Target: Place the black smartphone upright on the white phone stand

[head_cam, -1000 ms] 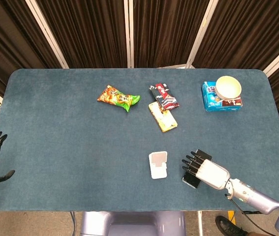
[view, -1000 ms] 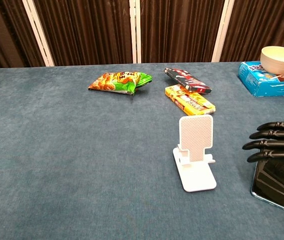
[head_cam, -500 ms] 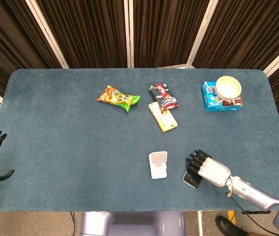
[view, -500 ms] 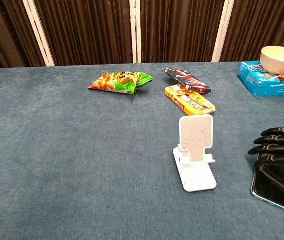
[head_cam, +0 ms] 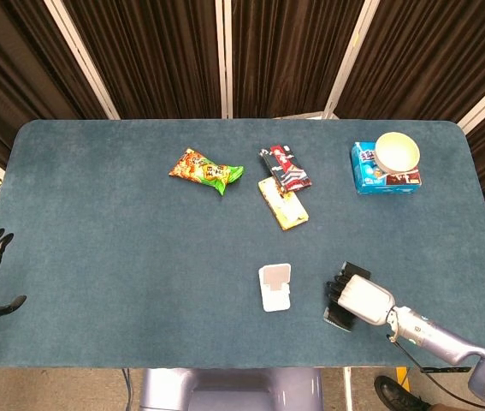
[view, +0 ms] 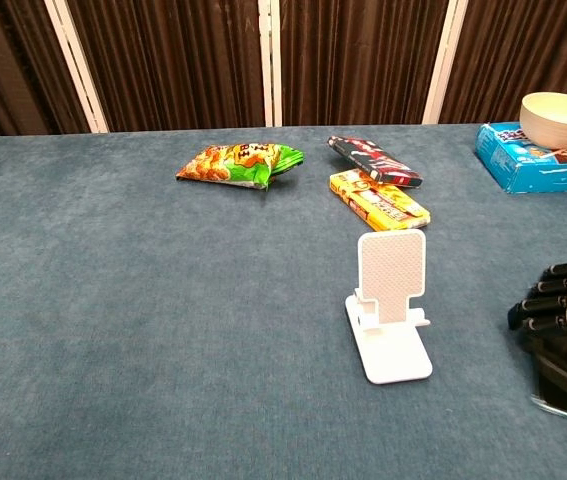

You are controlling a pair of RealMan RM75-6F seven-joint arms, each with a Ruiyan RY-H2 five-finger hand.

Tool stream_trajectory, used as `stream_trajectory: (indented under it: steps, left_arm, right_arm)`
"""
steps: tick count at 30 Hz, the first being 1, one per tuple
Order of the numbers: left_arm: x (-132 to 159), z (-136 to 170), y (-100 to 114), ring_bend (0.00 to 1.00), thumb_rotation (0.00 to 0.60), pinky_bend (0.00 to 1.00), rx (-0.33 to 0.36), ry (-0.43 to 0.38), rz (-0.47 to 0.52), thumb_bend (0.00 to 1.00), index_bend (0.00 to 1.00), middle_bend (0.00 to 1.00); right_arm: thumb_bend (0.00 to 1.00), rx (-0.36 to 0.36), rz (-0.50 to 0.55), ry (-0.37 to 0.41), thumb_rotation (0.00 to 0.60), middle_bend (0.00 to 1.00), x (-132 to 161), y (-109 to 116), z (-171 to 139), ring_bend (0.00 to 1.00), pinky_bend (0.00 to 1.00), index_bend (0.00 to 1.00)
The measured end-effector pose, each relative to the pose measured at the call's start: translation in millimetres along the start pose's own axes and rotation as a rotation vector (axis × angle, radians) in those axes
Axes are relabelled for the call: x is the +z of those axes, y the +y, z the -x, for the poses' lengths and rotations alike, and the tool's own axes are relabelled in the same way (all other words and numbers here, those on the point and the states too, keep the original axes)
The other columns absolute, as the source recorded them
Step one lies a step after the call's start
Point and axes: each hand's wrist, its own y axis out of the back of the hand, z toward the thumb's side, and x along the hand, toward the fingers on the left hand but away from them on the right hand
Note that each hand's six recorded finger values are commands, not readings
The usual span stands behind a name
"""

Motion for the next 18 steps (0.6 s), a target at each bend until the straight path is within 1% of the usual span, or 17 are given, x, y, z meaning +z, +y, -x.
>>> stream_trajectory:
  steps: [4, 10, 15, 18]
  left_arm:
    - [0.3, 0.0, -0.2, 0.00, 0.600, 0.00, -0.002, -0.001, 0.000, 0.00, 0.00, 0.00]
    - [1.4, 0.7, -0.9, 0.00, 0.600, 0.00, -0.008, -0.003, 0.002, 0.00, 0.00, 0.00]
    - [1.2, 1.3, -0.6, 0.00, 0.600, 0.00, -0.011, -0.002, 0.004, 0.00, 0.00, 0.00]
    - [0.8, 1.0, -0.9, 0.00, 0.600, 0.00, -0.013, -0.001, 0.005, 0.00, 0.00, 0.00]
  right_arm:
    - [0.41, -0.032, -0.001, -0.004, 0.600, 0.54, -1.7, 2.1, -2.8, 0.45, 0.47, 0.58]
    - [0.41, -0.091, -0.036, -0.034, 0.600, 0.54, -9.7, 7.9, -9.5, 0.45, 0.47, 0.58]
    - [0.41, -0.152, -0.090, -0.080, 0.600, 0.54, -22.1, 18.9, -15.9, 0.45, 0.47, 0.57]
    - [0.42, -0.208, -0.150, -0.107, 0.600, 0.54, -29.2, 31.6, -19.8, 0.45, 0.47, 0.55]
